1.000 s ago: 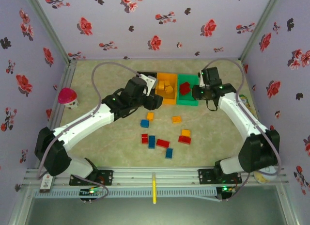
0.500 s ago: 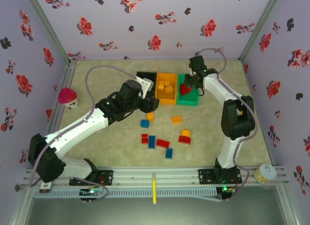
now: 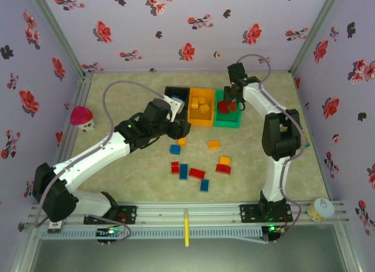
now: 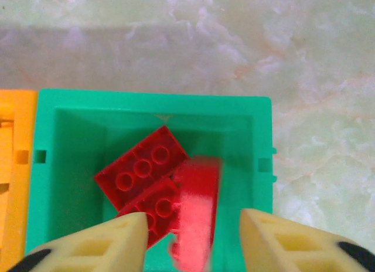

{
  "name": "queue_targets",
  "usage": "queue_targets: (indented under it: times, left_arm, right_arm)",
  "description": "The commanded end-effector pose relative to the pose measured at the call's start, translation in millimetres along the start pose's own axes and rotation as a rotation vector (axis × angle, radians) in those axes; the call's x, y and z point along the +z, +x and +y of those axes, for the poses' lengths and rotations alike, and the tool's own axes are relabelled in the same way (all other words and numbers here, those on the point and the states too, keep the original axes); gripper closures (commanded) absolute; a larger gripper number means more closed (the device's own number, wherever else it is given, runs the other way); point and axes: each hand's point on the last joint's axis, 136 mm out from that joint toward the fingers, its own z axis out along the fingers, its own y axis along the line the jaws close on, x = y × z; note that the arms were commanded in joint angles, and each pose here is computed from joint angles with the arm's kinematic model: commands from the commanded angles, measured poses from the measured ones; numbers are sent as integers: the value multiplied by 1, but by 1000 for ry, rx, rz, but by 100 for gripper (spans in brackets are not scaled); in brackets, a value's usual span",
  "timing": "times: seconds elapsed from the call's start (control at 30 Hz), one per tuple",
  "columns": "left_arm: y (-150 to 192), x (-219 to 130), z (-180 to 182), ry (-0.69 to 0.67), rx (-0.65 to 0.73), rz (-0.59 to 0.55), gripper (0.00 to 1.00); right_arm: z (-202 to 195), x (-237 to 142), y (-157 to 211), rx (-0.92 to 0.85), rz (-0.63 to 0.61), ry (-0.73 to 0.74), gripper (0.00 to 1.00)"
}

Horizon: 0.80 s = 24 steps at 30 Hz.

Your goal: Sort the legos into containers by color

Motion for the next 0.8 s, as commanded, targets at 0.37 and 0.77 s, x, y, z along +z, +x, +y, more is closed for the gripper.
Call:
queue_targets:
  times: [0.37, 0.77]
  left_arm:
    - [42, -4, 16, -59, -98, 94, 28]
    - [154, 9, 25, -192, -359, 314, 29]
  right_arm:
    - [12, -70, 18, -13, -79, -81, 47]
    - [30, -101, 73, 38, -108, -178, 45]
